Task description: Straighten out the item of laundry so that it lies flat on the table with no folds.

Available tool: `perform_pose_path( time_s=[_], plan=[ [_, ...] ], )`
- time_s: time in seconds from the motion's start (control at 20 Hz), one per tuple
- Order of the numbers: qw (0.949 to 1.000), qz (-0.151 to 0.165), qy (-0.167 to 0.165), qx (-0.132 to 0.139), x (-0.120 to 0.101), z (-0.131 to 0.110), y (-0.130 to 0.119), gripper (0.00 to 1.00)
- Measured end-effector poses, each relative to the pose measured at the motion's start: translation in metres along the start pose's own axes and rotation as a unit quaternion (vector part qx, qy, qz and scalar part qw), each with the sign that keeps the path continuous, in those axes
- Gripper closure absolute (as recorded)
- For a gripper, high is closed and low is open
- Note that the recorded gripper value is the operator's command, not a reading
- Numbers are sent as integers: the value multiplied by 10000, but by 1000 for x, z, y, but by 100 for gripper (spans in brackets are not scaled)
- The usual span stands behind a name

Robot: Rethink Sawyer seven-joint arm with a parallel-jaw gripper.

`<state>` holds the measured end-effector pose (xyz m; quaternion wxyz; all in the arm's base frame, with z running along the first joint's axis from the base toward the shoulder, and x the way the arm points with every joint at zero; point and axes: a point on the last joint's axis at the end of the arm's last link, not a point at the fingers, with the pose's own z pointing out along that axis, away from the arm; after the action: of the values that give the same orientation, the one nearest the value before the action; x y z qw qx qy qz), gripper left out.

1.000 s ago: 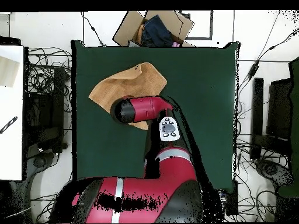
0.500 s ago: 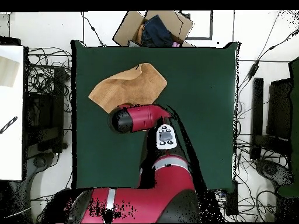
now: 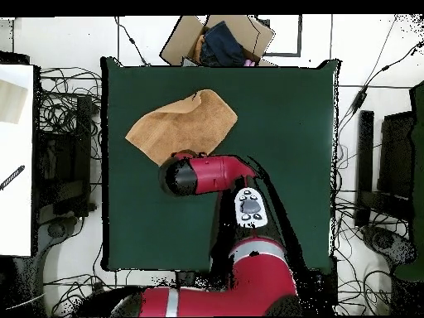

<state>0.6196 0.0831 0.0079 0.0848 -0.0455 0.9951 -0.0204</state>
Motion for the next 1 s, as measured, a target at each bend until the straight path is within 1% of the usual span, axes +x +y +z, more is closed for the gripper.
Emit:
perform_pose_path(
  time_s=[0.25,0.3,0.55,0.7,0.85,1.0],
  plan=[
    [9997,227,-88,12,-6,-18,-25,0],
    [9995,306,-122,28,-11,-24,-35,0],
    [9989,430,-176,31,-19,-36,-51,0],
    [9988,444,-195,9,-20,-39,-52,0],
    [9988,460,-175,-68,-15,-42,-49,0],
    [9981,515,-206,-277,-8,-39,-43,0]
  ],
)
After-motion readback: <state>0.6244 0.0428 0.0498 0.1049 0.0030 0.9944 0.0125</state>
